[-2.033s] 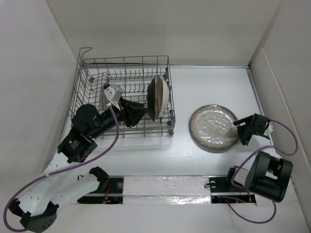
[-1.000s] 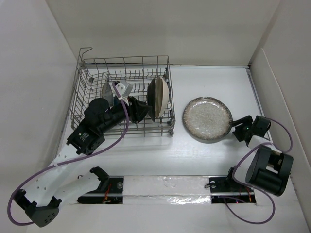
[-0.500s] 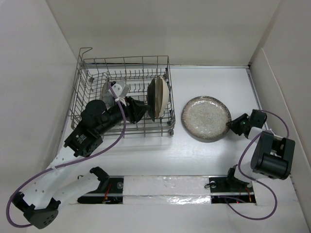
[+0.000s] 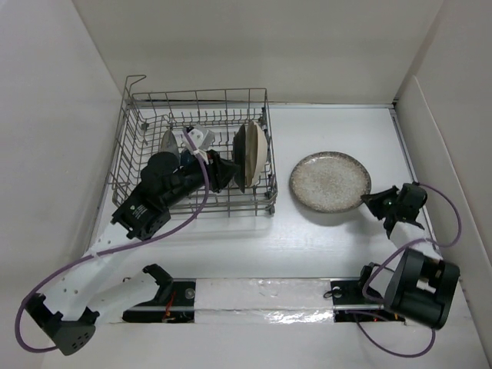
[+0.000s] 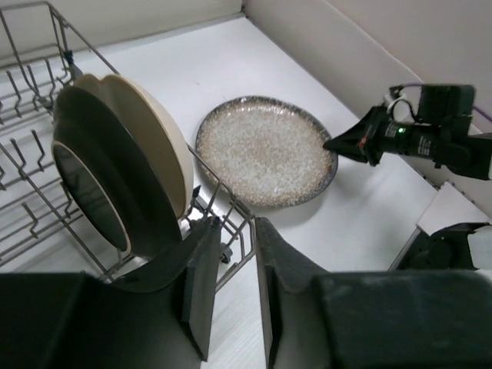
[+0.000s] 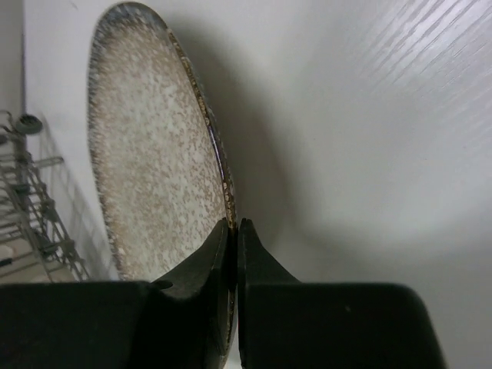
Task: Load the plates into the dish rack
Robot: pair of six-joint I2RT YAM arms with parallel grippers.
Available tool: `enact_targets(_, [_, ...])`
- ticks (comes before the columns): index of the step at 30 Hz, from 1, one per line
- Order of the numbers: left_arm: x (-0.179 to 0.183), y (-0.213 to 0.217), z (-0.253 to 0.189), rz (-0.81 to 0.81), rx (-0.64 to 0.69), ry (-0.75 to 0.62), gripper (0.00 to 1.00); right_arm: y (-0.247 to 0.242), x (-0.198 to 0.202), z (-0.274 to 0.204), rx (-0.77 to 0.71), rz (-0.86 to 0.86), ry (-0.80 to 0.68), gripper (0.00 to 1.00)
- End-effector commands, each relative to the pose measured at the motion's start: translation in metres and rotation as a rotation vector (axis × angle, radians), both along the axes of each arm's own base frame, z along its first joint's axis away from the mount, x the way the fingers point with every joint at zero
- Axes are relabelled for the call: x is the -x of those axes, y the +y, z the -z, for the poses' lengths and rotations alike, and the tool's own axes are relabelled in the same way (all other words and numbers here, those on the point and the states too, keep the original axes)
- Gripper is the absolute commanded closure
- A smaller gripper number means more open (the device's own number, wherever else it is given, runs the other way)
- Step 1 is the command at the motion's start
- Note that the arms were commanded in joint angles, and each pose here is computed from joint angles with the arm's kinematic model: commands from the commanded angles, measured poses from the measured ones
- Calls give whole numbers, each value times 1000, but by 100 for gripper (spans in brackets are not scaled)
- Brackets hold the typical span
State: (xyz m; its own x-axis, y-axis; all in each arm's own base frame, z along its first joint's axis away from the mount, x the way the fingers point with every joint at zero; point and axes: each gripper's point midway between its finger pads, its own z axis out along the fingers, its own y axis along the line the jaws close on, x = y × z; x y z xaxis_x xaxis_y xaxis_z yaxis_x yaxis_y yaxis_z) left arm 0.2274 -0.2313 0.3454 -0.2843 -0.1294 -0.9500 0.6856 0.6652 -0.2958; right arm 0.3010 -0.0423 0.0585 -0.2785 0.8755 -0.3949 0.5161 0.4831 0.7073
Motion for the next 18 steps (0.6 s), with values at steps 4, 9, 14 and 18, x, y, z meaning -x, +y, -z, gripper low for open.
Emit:
enact_targets(4, [-1, -25, -10, 85, 84, 33, 100, -14, -39, -129, 56, 66, -352, 100])
enact_targets(9, [-1, -40, -37, 127, 191, 75, 100, 5, -47, -196, -39, -38, -568, 100])
enact_targets(14, [9, -75, -53, 322, 267, 121, 100, 19, -43, -229, -167, -139, -709, 100])
enact_targets(18, [15, -97, -69, 375, 335, 109, 100, 24, -38, -252, -264, -188, -810, 100])
